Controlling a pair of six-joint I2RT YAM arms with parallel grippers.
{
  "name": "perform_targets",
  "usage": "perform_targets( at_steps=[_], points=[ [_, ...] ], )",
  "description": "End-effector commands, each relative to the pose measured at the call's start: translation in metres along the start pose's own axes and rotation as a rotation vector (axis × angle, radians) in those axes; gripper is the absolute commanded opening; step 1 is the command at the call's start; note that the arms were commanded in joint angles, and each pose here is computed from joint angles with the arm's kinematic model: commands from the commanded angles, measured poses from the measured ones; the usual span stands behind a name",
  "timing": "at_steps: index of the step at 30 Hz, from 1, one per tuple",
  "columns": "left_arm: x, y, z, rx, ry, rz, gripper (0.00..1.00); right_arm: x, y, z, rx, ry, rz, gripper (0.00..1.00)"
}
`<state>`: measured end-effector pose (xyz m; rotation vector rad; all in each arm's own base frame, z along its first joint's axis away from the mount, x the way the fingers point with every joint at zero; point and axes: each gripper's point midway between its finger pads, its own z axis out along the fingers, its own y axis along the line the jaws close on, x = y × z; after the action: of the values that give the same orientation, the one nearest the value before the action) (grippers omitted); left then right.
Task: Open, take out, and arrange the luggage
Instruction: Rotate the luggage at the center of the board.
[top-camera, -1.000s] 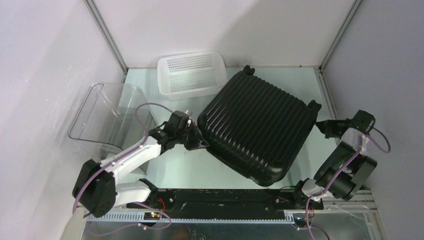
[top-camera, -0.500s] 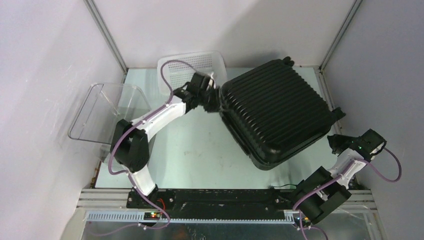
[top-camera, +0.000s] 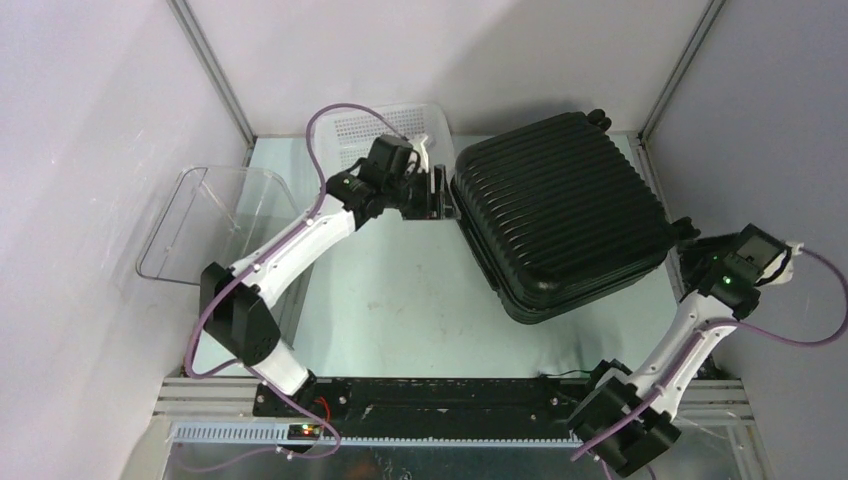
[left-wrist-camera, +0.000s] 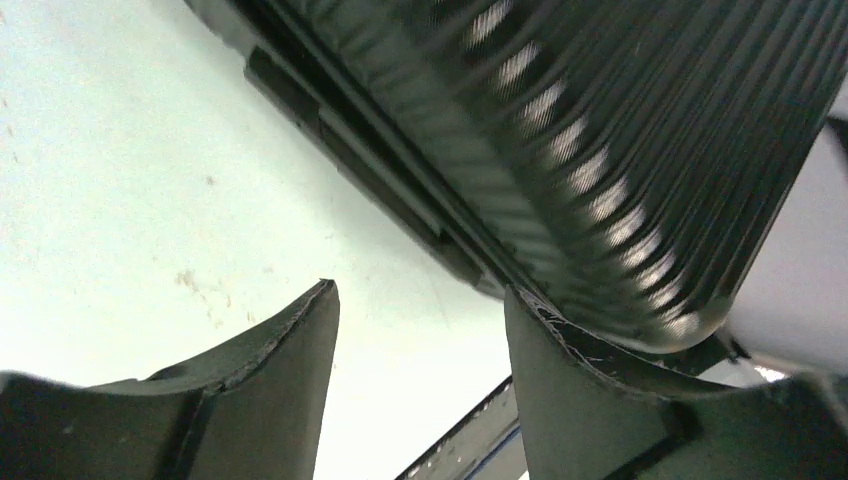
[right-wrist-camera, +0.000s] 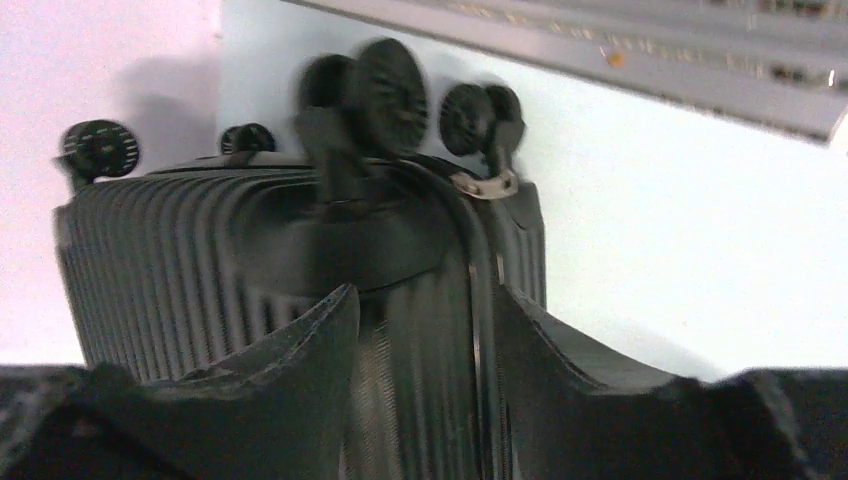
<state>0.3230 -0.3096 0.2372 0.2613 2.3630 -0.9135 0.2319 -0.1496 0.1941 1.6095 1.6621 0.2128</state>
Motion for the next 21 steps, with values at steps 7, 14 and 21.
perform_targets(
  at_steps=[7,14,21],
  points=[
    [0.039,-0.035,-0.037,0.036,0.006,0.119,0.67,-0.034,0.1,-0.058,-0.348,-0.153,-0.452,0.99],
    [0.061,-0.034,-0.033,0.016,0.045,0.119,0.67,-0.03,0.152,-0.034,-0.415,-0.083,-0.666,0.88],
    [0.07,-0.042,-0.02,0.058,0.024,0.089,0.67,-0.007,0.17,0.003,-0.399,0.083,-0.811,0.86]
  ],
)
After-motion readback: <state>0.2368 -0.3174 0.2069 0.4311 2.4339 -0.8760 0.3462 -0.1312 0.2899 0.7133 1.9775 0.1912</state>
